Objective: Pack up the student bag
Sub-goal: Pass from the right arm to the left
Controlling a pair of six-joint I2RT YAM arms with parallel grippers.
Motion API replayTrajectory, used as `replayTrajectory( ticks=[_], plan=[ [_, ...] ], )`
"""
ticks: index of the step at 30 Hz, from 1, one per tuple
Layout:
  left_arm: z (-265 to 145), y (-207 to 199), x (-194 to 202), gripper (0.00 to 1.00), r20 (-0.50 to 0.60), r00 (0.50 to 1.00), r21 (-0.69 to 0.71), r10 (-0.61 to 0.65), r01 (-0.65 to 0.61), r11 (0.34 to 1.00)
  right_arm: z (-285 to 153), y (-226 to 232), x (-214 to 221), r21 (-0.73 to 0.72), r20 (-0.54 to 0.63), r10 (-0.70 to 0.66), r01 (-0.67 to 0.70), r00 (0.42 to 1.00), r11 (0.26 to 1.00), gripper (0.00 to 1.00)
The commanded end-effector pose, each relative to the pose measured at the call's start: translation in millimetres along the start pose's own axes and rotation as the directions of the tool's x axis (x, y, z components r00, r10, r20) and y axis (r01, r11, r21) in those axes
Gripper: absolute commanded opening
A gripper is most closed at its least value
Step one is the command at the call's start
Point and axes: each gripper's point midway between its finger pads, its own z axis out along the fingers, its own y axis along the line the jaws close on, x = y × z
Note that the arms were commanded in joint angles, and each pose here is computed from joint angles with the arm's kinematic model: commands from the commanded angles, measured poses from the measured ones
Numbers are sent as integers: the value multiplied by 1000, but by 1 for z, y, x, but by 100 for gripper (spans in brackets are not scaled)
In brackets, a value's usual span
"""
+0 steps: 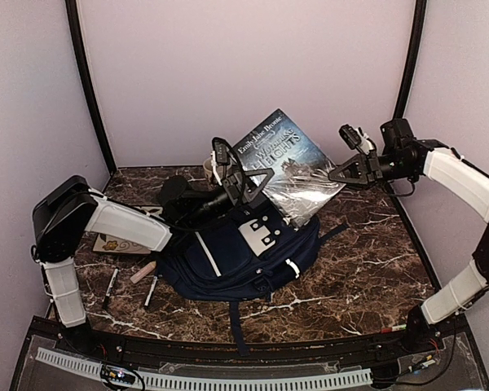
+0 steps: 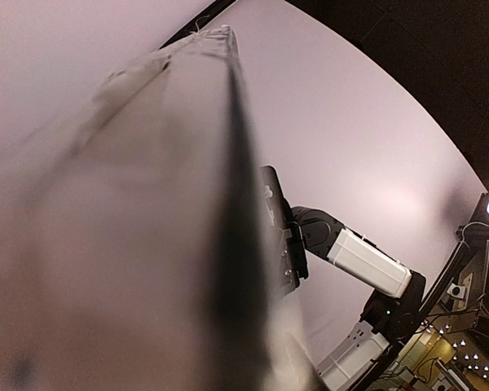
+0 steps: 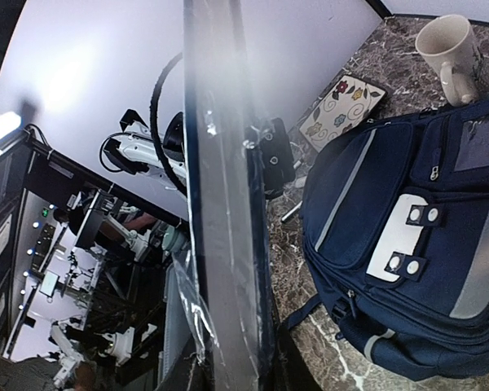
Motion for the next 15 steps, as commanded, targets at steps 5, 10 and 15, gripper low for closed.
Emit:
replayTrajectory(
  ticks=[5, 10, 15],
  plan=[
    [-25, -47, 30, 0, -236, 969, 105, 70, -46, 993, 19, 14, 25, -16, -187, 617, -630, 765, 776, 0],
    [-37, -51, 8, 0, -158, 984, 105, 80, -63, 992, 13, 5, 17, -29, -148, 566, -575, 811, 817, 0],
    [-57, -58, -27, 0, -35, 997, 127, 64, -59, 990, -30, -16, 5, -23, 20, 518, -517, 855, 856, 0]
  ],
)
